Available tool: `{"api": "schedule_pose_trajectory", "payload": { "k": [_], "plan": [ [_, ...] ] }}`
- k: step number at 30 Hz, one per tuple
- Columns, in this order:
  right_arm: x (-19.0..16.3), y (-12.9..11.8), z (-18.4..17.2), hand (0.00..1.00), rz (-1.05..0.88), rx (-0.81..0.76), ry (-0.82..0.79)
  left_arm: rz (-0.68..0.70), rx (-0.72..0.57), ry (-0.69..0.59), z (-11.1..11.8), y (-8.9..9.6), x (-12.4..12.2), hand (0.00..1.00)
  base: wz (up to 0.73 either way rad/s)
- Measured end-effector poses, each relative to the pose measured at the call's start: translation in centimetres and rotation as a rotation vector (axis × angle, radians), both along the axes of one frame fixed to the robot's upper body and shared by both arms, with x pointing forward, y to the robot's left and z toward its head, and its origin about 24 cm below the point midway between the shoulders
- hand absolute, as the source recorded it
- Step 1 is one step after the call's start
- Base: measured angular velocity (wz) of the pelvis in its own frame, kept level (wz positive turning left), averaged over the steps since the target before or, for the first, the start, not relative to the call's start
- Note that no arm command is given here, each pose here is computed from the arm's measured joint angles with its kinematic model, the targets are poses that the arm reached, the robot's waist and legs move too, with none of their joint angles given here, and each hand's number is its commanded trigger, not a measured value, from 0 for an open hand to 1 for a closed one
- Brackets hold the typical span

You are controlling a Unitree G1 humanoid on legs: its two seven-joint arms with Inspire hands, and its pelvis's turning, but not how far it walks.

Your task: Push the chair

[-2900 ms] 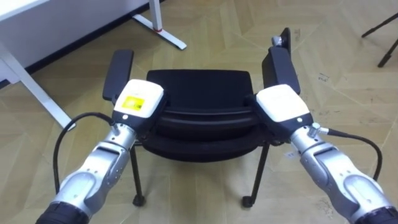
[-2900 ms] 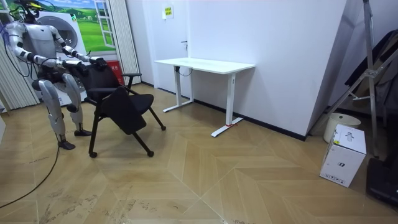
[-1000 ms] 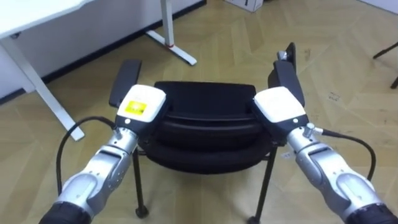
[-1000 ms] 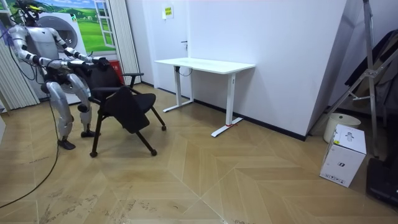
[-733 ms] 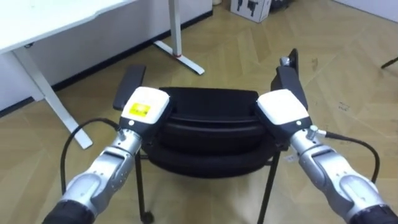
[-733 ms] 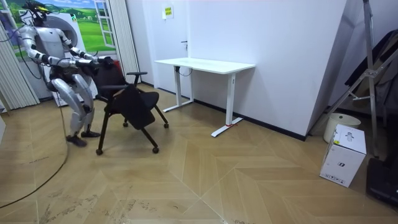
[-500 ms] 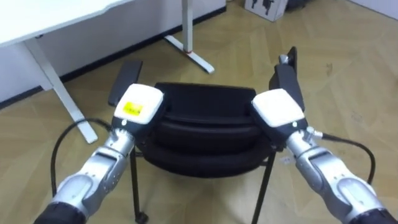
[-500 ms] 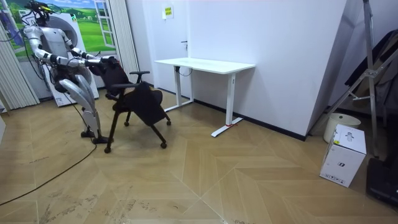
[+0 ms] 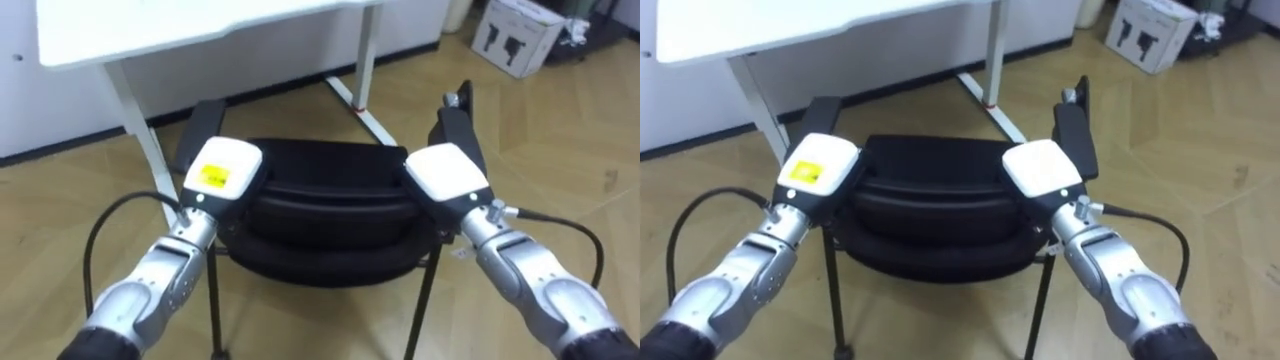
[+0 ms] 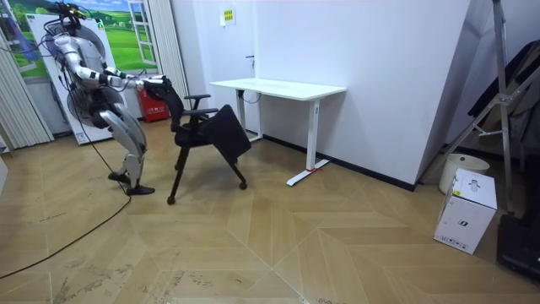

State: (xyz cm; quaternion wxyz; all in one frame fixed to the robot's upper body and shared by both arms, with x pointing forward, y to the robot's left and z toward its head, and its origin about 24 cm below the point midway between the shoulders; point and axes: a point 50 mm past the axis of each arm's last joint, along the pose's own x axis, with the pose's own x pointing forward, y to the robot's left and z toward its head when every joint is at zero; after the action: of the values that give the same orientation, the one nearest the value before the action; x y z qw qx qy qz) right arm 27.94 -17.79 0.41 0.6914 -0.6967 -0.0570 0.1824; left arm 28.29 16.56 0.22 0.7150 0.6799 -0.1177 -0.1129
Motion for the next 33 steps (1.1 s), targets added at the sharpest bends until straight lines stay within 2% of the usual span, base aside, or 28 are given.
{"api": "schedule_pose_trajectory", "payload": {
  "k": [18, 33],
  "plan": [
    [0.8, 0.2, 1.7, 1.0, -0.003, 0.004, -0.098, 0.017, 0.004, -0.087, 2.0, 0.0, 0.3, 1.0, 0.04],
    [0.5, -0.3, 1.2, 1.0, -0.018, 0.003, -0.046, 0.007, -0.016, -0.049, 1.2, -0.6, 0.3, 1.0, -0.04]
  ]
}}
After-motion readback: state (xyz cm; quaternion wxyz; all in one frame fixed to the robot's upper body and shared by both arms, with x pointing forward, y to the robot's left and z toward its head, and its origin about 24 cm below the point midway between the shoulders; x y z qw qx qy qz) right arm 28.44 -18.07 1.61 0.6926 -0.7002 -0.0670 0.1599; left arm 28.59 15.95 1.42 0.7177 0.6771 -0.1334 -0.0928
